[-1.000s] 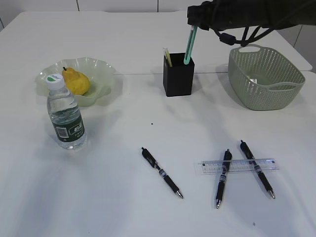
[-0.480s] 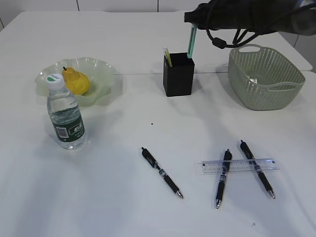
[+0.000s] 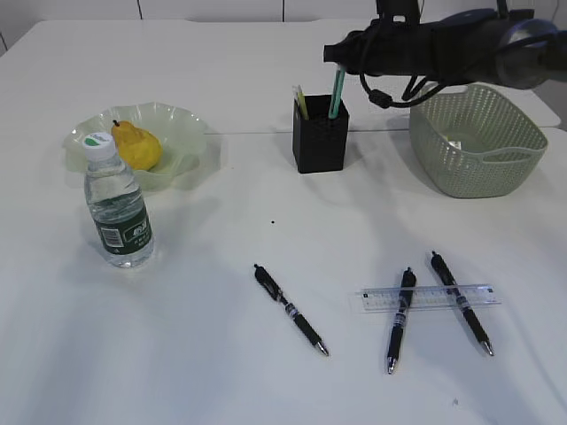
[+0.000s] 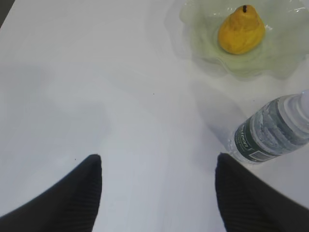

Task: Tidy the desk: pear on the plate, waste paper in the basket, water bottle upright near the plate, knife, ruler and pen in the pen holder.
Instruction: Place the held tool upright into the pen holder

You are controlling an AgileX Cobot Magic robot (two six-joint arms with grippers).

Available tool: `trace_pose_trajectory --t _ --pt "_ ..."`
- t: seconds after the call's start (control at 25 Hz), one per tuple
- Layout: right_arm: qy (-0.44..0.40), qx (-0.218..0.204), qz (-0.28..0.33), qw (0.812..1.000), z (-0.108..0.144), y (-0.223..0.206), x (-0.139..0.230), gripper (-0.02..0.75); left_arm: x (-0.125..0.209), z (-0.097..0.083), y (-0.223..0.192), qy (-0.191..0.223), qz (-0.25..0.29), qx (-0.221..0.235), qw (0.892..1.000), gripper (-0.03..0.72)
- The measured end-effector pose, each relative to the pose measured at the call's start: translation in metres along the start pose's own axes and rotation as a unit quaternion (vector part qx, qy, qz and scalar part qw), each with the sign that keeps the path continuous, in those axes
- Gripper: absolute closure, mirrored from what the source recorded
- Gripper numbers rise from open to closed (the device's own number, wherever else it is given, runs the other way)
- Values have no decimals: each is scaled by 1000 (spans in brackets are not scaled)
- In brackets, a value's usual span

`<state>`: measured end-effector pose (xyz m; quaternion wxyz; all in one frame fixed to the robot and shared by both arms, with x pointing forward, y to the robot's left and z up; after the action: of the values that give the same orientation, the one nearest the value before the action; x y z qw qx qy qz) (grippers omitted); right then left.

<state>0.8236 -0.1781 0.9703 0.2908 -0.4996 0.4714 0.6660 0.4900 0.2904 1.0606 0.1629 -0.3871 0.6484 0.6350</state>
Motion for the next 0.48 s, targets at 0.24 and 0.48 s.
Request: trace_pose_trajectory --t 0.24,0.48 --pt "-9 -1 18 1000 -2 -10 21 624 0 0 0 0 0 0 1000 169" --pt "-6 -8 22 1000 0 -12 25 585 0 0 0 -1 0 0 1000 169"
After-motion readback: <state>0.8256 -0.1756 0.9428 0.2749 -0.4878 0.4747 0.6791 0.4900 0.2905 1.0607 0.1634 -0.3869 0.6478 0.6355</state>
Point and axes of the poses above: a point on each arm's last joint axis where the gripper is mounted, y pointing back along that axis away from the gripper, z along the wrist's bending axis when the last joint is at zero, x = y × z, the point moved 4 cm from there along -y, pointing out along that axis toward the gripper, and after that the axes turned 5 degrees about y, right-handed, at the moved point
